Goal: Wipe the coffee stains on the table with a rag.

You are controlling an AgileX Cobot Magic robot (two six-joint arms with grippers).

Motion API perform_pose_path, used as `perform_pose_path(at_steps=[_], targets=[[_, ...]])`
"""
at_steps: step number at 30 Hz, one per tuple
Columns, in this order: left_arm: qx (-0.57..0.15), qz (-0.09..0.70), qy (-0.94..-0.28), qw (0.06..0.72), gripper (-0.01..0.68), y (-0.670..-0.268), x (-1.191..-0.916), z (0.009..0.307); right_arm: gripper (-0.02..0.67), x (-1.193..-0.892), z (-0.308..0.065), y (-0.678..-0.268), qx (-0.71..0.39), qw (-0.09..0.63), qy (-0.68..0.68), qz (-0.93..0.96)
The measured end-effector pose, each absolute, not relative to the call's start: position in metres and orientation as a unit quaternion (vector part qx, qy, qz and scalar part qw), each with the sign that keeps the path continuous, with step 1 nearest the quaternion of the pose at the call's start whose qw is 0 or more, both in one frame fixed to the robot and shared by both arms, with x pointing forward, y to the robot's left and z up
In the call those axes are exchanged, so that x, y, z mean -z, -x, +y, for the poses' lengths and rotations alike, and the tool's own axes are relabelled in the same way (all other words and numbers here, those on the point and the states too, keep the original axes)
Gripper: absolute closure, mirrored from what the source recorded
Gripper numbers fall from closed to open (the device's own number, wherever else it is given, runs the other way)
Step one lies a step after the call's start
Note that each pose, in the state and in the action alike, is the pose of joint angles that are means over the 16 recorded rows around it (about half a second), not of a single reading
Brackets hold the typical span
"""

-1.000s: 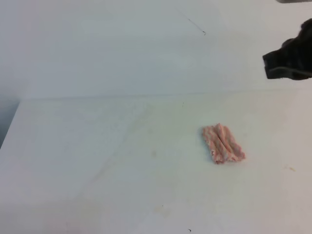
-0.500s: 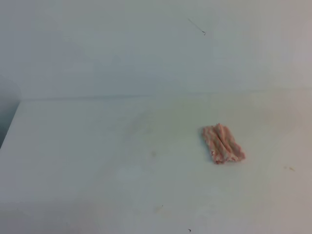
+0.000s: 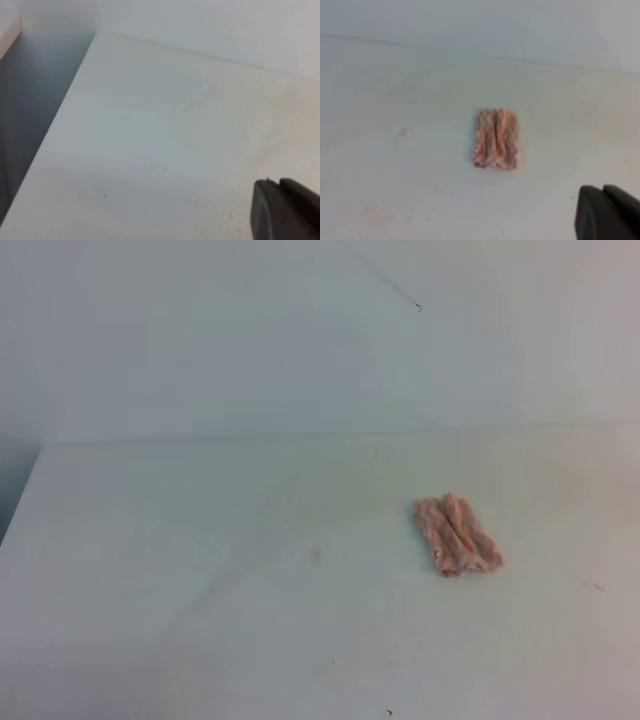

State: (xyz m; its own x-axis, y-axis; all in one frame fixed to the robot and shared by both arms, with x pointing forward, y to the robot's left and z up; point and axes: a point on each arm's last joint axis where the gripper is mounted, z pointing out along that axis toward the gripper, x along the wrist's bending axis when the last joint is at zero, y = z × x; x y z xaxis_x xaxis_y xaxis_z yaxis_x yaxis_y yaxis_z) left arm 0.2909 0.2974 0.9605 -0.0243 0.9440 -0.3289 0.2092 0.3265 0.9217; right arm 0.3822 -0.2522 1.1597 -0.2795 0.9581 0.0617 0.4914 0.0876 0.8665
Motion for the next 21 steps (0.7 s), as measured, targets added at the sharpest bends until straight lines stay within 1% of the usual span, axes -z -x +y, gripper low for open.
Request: perform_pose_path(at_steps=[5,12,16,21], targets=[[-0.351,0.624,-0.462,0.524,0.674,-0.291,-0.960,0.297,0.650,-1.160,-0.258,-0.374,-0.422,0.292,-0.534,0.672],[-0.350,0.624,-0.463,0.523,0.674,-0.291,-0.960,0.297,0.650,-1.147,-0.277,-0.352,-0.441,0.356,-0.537,0.625],[-0.350,0.624,-0.463,0.523,0.674,-0.291,-0.960,0.297,0.650,-1.123,-0.288,-0.339,-0.450,0.403,-0.537,0.589],[-0.350,0.624,-0.463,0.523,0.674,-0.291,-0.960,0.297,0.650,-1.078,-0.298,-0.323,-0.454,0.454,-0.539,0.545]])
